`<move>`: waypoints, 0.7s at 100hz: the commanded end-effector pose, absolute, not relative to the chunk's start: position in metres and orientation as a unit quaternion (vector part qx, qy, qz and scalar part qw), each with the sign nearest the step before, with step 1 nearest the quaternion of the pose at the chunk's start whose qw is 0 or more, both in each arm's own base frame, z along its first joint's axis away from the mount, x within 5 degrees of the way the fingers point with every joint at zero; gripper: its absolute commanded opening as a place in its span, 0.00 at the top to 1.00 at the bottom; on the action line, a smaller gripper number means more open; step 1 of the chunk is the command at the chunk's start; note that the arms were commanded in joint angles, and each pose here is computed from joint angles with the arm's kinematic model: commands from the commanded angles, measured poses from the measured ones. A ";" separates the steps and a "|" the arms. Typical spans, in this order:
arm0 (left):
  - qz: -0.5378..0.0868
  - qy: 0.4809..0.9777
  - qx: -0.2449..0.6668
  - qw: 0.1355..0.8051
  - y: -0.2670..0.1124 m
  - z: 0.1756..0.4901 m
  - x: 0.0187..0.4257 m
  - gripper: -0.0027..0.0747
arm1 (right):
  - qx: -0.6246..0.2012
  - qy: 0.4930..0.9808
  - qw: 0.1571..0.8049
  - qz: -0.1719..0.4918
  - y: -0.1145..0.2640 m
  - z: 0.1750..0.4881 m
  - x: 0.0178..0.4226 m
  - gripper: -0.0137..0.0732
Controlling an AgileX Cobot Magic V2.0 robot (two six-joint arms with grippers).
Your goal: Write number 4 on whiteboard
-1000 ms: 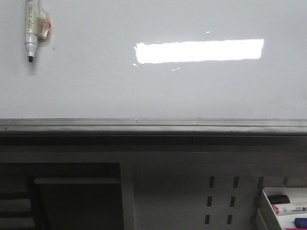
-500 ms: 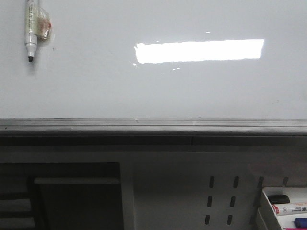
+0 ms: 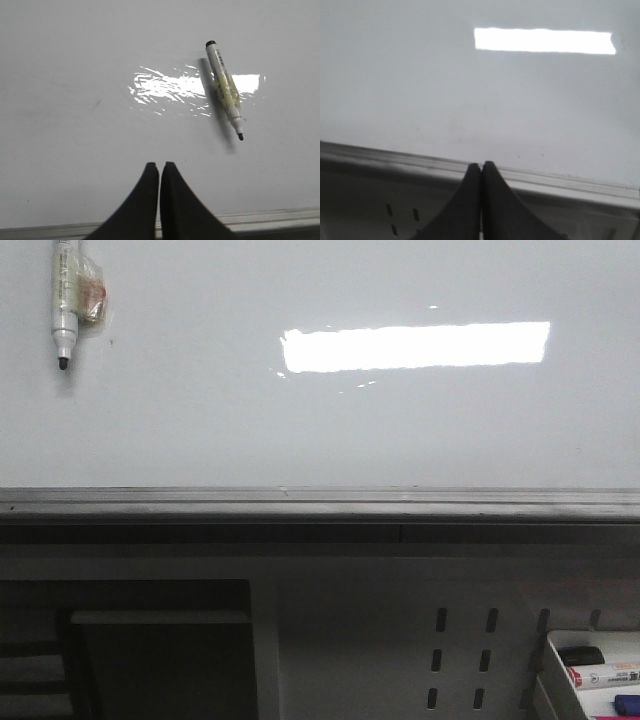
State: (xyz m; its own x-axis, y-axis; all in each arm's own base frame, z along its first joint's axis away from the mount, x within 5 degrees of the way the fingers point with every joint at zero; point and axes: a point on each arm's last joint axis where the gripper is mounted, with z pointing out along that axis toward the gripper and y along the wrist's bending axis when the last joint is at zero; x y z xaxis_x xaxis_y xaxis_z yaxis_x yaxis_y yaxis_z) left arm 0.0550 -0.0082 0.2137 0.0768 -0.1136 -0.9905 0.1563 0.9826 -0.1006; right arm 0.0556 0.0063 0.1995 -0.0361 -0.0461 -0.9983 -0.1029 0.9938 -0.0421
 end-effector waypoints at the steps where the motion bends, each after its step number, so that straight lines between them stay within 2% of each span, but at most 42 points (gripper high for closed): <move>1: -0.128 0.646 -0.030 0.752 -0.006 0.213 0.054 0.99 | -0.016 0.671 0.740 0.039 0.004 0.206 0.055 0.92; 15: -0.176 0.632 -0.084 0.750 -0.004 0.215 0.053 0.99 | 0.021 0.642 0.764 0.065 0.002 0.213 0.054 0.92; 32: -0.239 0.609 -0.158 0.739 0.000 0.219 0.053 0.99 | 0.111 0.627 0.757 0.148 -0.001 0.215 0.054 0.92; 52: -0.256 0.615 -0.131 0.735 -0.005 0.244 0.048 0.99 | 0.079 0.672 0.716 0.174 0.008 0.232 0.052 0.89; 70: -0.223 0.677 -0.059 0.699 -0.015 0.274 0.054 0.99 | 0.052 0.733 0.656 0.172 0.015 0.257 0.067 0.89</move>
State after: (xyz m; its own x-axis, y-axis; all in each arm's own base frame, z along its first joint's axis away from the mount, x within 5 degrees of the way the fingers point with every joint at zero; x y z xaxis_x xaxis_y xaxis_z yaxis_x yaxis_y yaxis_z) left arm 0.0503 -0.0135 0.2497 -0.0094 -0.4412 -0.8974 0.2297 0.8725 -0.4313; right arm 0.0590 0.0148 0.2323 -0.1352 0.3259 -0.9357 -0.1535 0.9261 0.3447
